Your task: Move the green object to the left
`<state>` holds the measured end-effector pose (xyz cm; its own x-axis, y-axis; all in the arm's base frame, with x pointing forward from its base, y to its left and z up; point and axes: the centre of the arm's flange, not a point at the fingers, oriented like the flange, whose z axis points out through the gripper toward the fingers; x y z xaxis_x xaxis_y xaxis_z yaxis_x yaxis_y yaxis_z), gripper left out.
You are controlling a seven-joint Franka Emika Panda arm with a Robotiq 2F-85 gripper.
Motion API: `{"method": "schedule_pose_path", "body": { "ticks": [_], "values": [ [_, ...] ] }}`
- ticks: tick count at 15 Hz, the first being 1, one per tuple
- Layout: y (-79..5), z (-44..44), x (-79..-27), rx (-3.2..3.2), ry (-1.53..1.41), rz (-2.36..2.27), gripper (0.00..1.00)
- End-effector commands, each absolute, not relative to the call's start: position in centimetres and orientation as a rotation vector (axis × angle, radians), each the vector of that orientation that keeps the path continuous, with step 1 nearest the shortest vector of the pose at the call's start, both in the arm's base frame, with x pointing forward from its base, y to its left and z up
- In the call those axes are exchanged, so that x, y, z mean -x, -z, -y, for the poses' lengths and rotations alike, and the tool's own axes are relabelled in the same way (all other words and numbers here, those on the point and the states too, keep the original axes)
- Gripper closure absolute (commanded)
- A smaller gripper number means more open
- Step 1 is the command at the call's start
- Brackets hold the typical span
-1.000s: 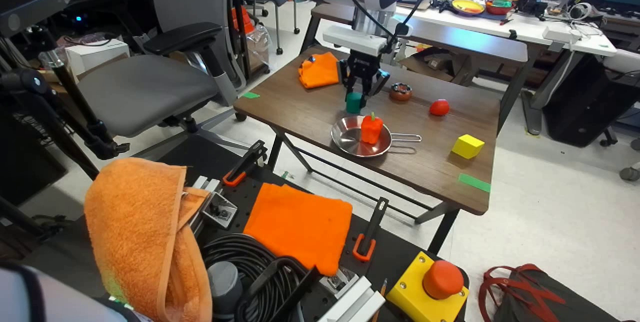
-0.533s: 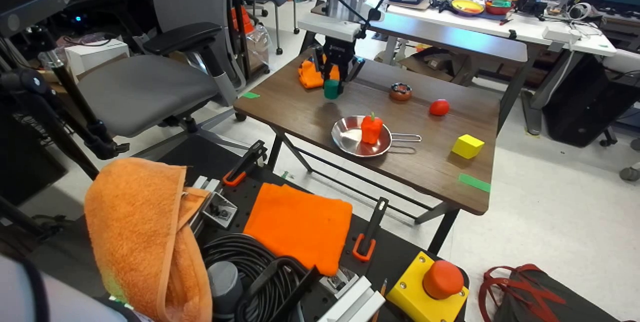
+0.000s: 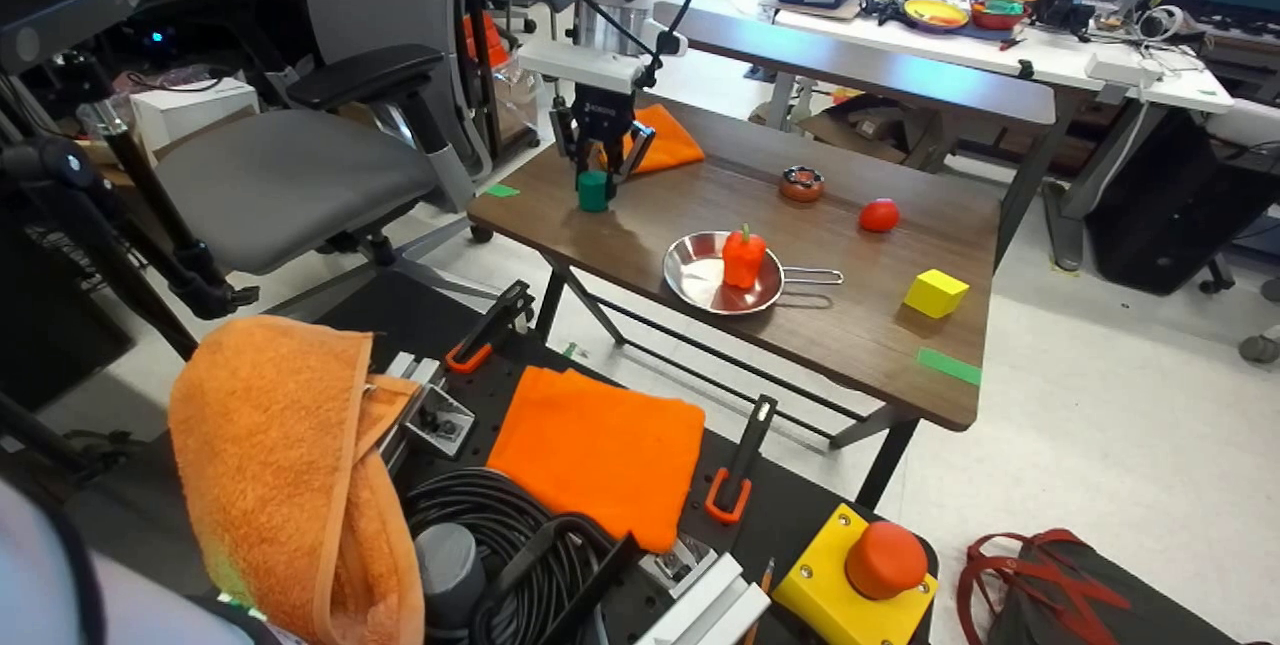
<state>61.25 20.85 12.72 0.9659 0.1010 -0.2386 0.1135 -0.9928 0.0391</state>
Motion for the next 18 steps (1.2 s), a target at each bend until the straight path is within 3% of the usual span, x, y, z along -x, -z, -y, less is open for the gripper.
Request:
{"method": "schedule_pose_path", "body": {
  "ticks": [1, 2, 7, 12, 13, 18],
  "values": [
    [-12.3, -20.5, -60.5, -3.041, 0.429, -0.187, 0.47],
    [-12.4, -20.4, -60.4, -3.042, 0.431, -0.192, 0.31],
    [-16.2, -19.3, -57.3, -3.073, 0.458, -0.275, 0.0],
    [-23.8, -14.3, -55.0, -3.207, 0.379, -0.131, 0.0],
    [-20.1, -17.3, -57.6, -3.149, 0.401, -0.202, 0.0],
    [-23.2, -14.3, -56.2, -3.182, 0.382, -0.12, 0.0]
  ]
}}
